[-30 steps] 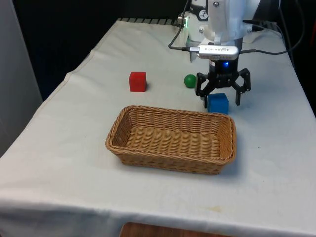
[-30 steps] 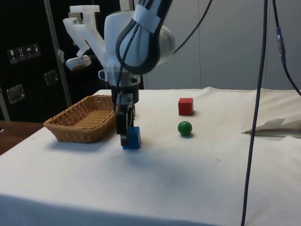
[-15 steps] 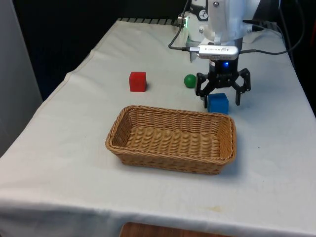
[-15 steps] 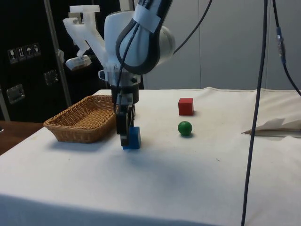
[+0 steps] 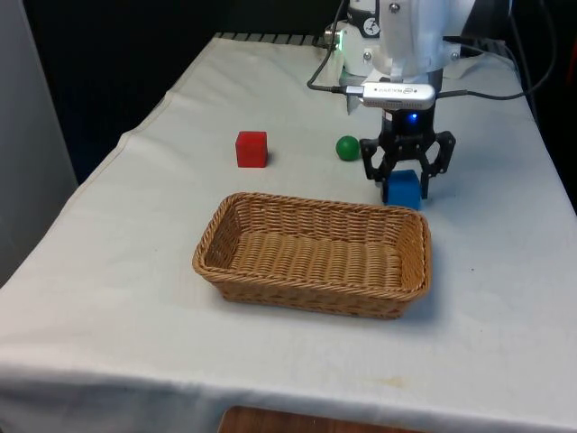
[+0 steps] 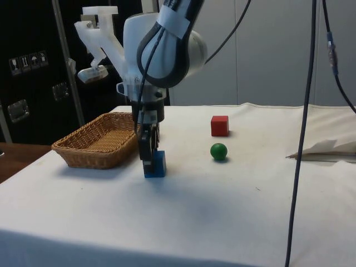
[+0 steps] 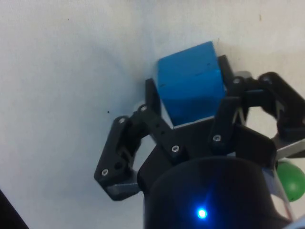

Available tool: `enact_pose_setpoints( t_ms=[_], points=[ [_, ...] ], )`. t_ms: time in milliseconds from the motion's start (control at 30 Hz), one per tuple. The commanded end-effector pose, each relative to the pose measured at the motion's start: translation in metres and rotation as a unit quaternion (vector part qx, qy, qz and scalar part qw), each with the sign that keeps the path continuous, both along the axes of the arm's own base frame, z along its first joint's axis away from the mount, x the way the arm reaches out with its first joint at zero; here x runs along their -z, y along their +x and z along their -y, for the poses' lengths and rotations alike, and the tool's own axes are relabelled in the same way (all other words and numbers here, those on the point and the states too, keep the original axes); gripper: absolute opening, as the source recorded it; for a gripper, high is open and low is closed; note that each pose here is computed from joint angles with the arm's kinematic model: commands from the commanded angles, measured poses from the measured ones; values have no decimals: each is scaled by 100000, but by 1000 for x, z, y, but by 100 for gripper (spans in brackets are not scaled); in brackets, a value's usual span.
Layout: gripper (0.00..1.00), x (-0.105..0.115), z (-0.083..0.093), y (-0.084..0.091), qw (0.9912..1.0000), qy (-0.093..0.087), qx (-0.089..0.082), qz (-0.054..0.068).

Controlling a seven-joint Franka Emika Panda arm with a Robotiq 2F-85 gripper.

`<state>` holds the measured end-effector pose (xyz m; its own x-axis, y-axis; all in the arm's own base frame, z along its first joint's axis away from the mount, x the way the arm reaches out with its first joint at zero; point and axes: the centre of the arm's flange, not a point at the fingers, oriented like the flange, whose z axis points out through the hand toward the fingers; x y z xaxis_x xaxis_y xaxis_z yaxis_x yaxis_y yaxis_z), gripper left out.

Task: Place all non-red objects into the basket.

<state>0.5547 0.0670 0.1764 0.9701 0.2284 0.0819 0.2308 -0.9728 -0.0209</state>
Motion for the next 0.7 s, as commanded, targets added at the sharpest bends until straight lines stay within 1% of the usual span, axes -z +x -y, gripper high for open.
enact_pose_setpoints(
  t_ms=[0,33,67,333,467,600,633,667],
  points=[
    [15,0,0,0,100000,0,0,0],
    [15,0,0,0,100000,0,0,0],
    [3,0,0,0,100000,0,0,0],
    [3,0,0,0,100000,0,0,0],
    [3,-17,1,2,99998,204,401,377],
    [3,-29,2,2,99996,516,659,433],
    [3,-25,1,4,99994,791,429,615],
    [3,-33,3,3,99995,610,640,473]
  ],
)
